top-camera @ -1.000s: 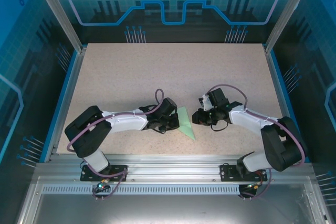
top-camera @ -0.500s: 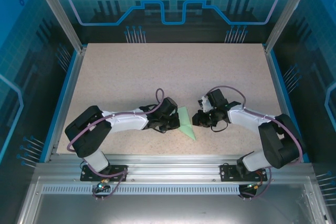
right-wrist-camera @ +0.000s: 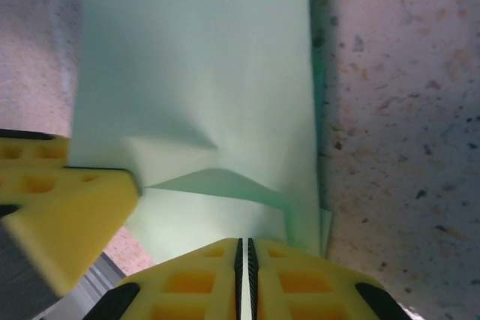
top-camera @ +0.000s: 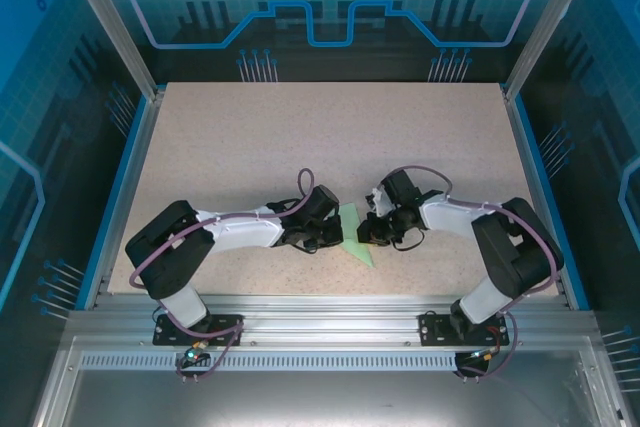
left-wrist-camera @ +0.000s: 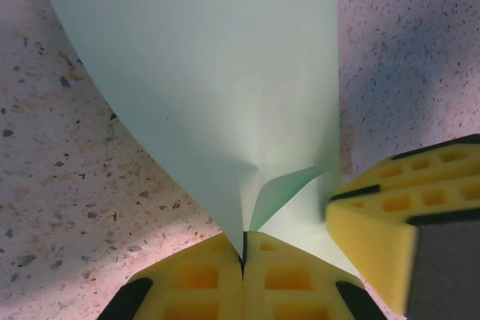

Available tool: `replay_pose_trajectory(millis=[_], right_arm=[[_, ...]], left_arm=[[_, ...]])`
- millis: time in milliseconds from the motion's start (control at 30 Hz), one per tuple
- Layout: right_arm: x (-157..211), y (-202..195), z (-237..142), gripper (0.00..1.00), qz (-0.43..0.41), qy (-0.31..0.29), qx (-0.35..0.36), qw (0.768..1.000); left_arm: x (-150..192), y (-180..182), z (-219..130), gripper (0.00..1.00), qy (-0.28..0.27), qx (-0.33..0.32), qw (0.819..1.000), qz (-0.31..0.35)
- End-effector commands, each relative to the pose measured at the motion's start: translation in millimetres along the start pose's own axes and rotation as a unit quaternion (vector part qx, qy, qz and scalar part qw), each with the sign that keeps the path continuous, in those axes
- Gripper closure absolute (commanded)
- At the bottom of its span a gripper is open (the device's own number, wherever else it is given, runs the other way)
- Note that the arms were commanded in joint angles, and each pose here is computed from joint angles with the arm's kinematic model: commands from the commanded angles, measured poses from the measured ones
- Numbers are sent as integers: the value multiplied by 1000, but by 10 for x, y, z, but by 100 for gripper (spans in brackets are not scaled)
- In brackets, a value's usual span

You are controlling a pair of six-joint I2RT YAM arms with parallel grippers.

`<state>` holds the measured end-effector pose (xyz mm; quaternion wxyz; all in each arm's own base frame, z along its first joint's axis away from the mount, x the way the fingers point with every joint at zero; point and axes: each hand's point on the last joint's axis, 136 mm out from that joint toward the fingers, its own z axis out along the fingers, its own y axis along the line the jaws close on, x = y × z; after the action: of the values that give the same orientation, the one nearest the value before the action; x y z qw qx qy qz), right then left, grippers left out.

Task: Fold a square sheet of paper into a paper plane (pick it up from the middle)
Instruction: Fold the wing for the fifth time at the center of the table.

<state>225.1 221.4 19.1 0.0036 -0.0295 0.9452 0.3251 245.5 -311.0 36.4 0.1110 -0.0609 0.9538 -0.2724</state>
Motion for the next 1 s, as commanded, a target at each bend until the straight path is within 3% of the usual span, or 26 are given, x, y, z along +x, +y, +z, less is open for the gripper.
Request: replay_pose_trajectory(millis=[0,267,433,533,700,967], right_arm=[[35,-101,89,88,2,16,22,1000],[80,-236,191,89,13,21,35,999],[73,-241,194,89,14,12,32,999],[61,-230,185,88,10,6,30,999],[33,-243,155,87,2,-5,37,999],[-6,-230,176,86,-7,-9,34,999]], left_arm=[[-22,-55,2,100,9,2,1000,9],[23,-63,-7,78,16,15,1000,-6],[49,-86,-20,75,15,36,999,-21],[43,-124,-14,77,15,43,999,-20],[-1,-128,-24,90,14,35,999,-28],[-92,-58,-17,96,8,30,998,-48]])
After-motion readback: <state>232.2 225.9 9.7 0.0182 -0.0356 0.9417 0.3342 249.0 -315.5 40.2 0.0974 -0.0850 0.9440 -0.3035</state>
